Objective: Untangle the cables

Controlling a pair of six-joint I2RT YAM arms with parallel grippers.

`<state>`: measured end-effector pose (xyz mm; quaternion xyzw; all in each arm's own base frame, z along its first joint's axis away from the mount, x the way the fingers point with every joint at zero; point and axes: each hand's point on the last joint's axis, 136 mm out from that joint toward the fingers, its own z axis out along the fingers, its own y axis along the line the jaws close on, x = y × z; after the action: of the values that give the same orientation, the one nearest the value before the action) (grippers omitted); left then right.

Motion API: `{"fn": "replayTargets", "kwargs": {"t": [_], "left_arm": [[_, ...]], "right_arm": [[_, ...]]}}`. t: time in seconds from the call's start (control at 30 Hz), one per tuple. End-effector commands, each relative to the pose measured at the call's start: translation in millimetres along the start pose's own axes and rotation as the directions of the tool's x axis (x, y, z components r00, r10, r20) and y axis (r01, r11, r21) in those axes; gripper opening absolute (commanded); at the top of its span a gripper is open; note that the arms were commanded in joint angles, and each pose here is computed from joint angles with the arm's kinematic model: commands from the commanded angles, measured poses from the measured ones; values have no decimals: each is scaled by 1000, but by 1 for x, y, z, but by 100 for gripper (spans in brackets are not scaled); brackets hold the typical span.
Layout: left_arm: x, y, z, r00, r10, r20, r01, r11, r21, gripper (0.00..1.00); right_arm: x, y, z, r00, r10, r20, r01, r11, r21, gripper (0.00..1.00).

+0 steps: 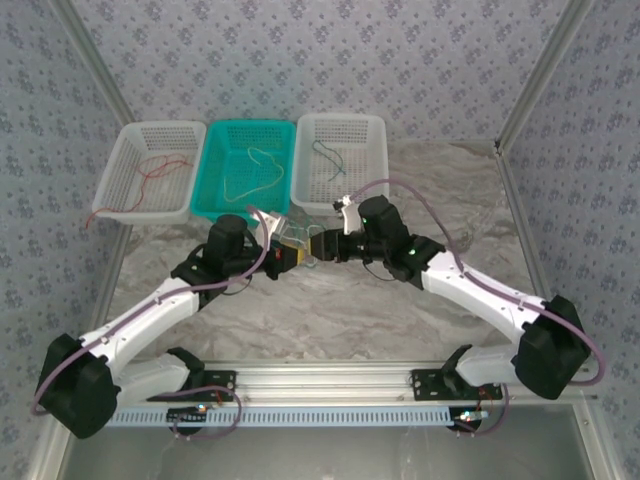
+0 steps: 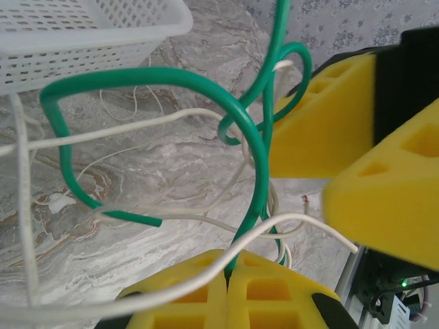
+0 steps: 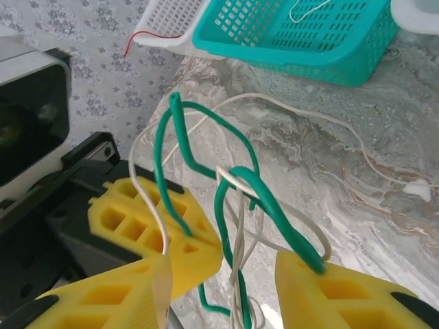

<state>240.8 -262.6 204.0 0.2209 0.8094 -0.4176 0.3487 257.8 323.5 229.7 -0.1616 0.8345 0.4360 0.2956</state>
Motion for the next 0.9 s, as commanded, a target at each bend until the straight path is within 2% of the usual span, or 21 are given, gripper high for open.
{"fn": "replayTargets", "kwargs": {"t": [0.0, 0.07, 0.13, 0.23, 0.3, 0.37, 0.4, 0.47, 0.53, 0.63, 0.7, 0.77, 0.87], "left_arm": [[-17, -19, -4, 998, 40, 44, -42, 998, 52, 0], [-20, -21, -5, 998, 41, 50, -44, 997, 58, 0], [-22, -23, -6, 997, 44, 58, -47, 997, 61, 0], [-24, -23, -8, 997, 42, 61, -46, 998, 54, 0], [-25, -21, -12, 997, 42, 68, -45, 998, 33, 0], [-25, -8, -19, 997, 28, 79, -23, 998, -59, 0], [-25, 8, -25, 996, 8, 92, 6, 987, -158, 0], [-24, 41, -46, 990, -47, 134, 90, 936, -340, 0], [-23, 70, -74, 964, -121, 237, 220, 865, -452, 0], [-15, 93, -95, 880, -253, 402, 424, 800, -424, 0], [-15, 89, -91, 848, -291, 442, 459, 822, -339, 0], [-19, 77, -82, 841, -308, 444, 449, 856, -256, 0], [-25, 62, -70, 878, -265, 398, 369, 905, -212, 2]], "right_arm": [[-10, 5, 9, 1000, -6, 28, 6, 1000, -15, 51], [-11, -2, 15, 999, -13, 39, 12, 1000, 26, 49], [-13, -16, 22, 998, -29, 48, 24, 995, 95, 42], [-18, -44, 23, 997, -20, 80, 1, 972, 236, 19], [-22, -66, 15, 992, 21, 123, -59, 947, 317, 1], [-23, -86, 3, 979, 93, 180, -152, 926, 346, 0], [-23, -98, -5, 966, 142, 217, -212, 913, 347, 0], [-19, -121, -22, 924, 255, 286, -346, 875, 339, 0], [-8, -147, -41, 845, 395, 360, -508, 804, 309, 0], [13, -166, -58, 712, 546, 441, -683, 684, 257, 0], [19, -161, -56, 680, 584, 444, -713, 668, 213, 0], [16, -148, -50, 703, 577, 416, -687, 702, 188, 0], [9, -128, -46, 795, 482, 368, -579, 784, 223, 0]]}}
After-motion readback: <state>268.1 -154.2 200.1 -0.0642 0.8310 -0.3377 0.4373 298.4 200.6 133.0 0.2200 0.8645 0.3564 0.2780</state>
